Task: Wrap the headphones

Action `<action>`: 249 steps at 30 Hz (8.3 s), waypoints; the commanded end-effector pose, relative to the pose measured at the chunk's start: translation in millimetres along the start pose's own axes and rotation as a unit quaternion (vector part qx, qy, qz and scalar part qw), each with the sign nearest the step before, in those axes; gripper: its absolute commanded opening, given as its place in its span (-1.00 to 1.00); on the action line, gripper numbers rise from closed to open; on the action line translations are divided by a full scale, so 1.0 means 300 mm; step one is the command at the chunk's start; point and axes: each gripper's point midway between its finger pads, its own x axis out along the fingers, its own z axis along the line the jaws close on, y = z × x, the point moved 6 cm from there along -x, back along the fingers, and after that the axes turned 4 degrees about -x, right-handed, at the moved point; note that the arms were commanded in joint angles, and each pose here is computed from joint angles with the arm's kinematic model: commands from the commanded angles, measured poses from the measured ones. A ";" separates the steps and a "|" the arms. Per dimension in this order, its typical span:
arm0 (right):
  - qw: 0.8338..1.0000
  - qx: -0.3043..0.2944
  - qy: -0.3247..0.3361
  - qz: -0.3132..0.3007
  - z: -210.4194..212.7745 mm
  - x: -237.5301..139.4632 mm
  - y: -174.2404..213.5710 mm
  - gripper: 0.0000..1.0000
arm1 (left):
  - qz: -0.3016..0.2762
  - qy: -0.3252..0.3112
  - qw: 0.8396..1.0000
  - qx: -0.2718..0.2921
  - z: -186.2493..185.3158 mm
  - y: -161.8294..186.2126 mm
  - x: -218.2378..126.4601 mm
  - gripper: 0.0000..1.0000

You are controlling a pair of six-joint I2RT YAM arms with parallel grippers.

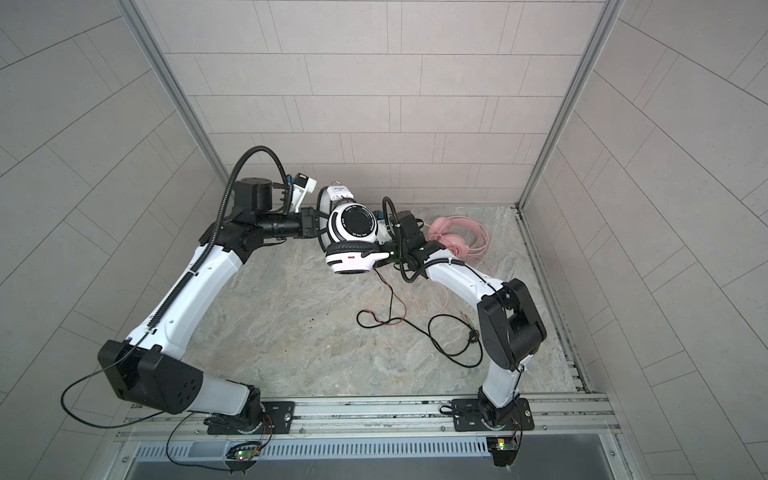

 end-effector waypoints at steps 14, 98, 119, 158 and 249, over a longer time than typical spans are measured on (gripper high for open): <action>0.988 0.084 -0.105 -0.076 -0.040 0.246 0.109 -0.54 | -0.096 0.029 0.995 -0.007 -0.071 -0.129 -0.140 -1.00; 0.853 -0.439 0.280 0.039 0.583 -0.318 0.050 -1.00 | -0.237 -0.619 0.746 0.053 0.358 -0.170 -0.538 -1.00; 0.853 -0.315 0.408 -0.079 0.374 -0.581 -0.230 -1.00 | -0.017 -0.491 0.858 0.150 0.399 0.083 -0.159 -1.00; 0.933 -0.086 0.346 0.038 -0.088 -0.419 0.028 -1.00 | 0.024 -0.063 0.971 0.229 0.054 0.225 0.022 -1.00; 0.991 0.097 0.050 0.072 -0.039 -0.032 0.399 -0.47 | -0.391 0.061 0.917 -0.054 0.028 -0.379 -0.559 -1.00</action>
